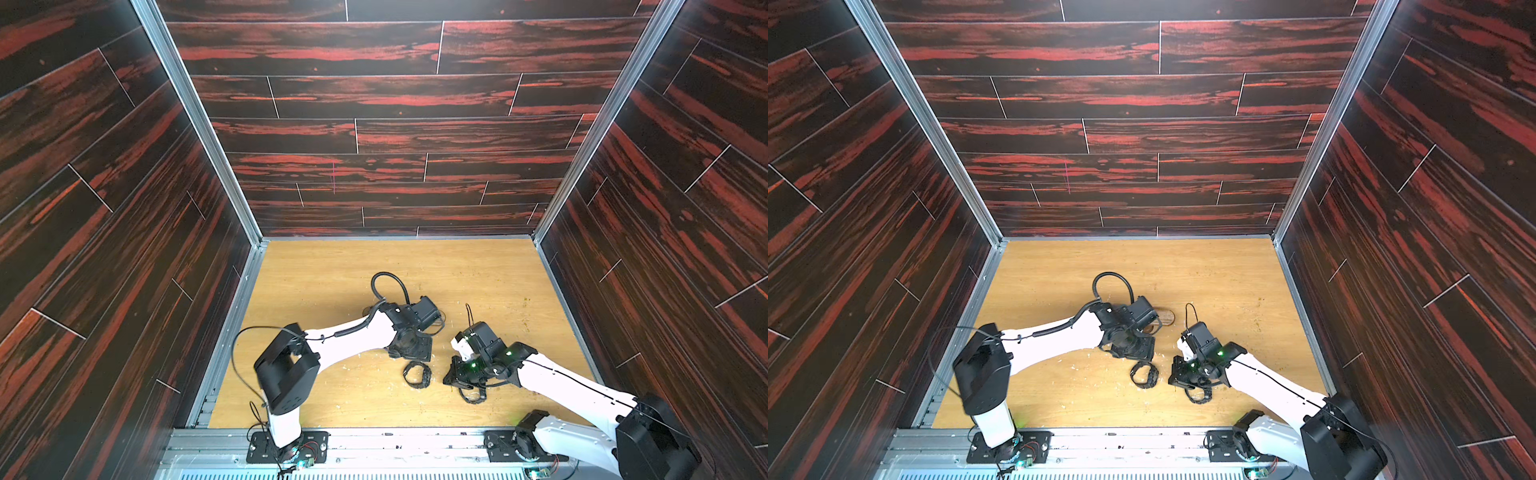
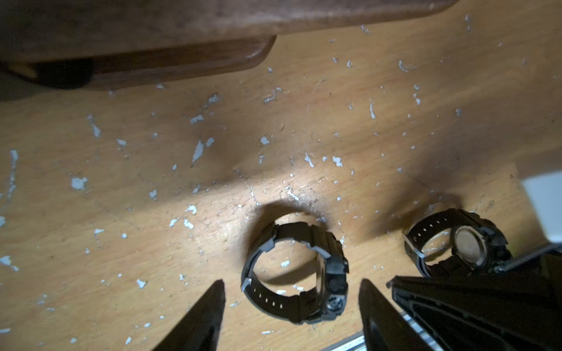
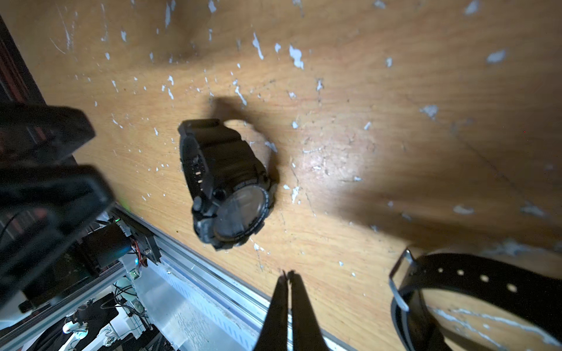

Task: Place watch on stand
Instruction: Pick up the watch at the center of the board.

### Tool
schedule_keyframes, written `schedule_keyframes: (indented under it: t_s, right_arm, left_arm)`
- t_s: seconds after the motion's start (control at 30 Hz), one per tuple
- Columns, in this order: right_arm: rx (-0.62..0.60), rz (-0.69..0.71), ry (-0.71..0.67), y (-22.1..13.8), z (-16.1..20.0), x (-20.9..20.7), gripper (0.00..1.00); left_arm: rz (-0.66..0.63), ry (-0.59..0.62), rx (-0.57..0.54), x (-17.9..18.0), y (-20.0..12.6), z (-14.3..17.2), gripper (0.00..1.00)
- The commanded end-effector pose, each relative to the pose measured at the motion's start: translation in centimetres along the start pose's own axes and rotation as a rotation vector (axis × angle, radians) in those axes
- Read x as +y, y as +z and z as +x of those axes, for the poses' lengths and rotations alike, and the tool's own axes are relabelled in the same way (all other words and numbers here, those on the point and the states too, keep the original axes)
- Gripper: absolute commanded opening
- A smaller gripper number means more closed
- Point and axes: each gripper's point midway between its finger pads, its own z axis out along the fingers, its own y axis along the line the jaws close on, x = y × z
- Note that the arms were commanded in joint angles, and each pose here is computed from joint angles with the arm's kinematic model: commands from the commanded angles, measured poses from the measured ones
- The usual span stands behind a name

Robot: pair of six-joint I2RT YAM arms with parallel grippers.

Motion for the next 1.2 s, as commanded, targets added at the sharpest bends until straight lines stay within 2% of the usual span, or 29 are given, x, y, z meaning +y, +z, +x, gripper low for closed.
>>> schedule_keyframes:
  t_s: [0.0, 0.3, 0.87, 1.17]
  right_arm:
    - [0.016, 0.035, 0.011, -0.1, 0.6, -0.9, 0.09]
    - [0.038, 0.039, 0.002, 0.4, 0.4, -0.9, 0.09]
    - [0.051, 0.046, 0.012, 0.9, 0.6, -1.3, 0.09]
    - [0.049, 0.06, 0.023, 0.6, 1.0, -1.7, 0.09]
  left_arm:
    - [-0.048, -0.001, 0.026, 0.1, 0.2, 0.6, 0.7]
    - [-0.113, 0.011, 0.051, 0.6, 1.2, 1.3, 0.7]
    - [-0.018, 0.048, 0.068, -2.3, 1.8, 2.7, 0.67]
    - [0.002, 0.041, 0.101, -2.5, 3.5, 3.8, 0.6]
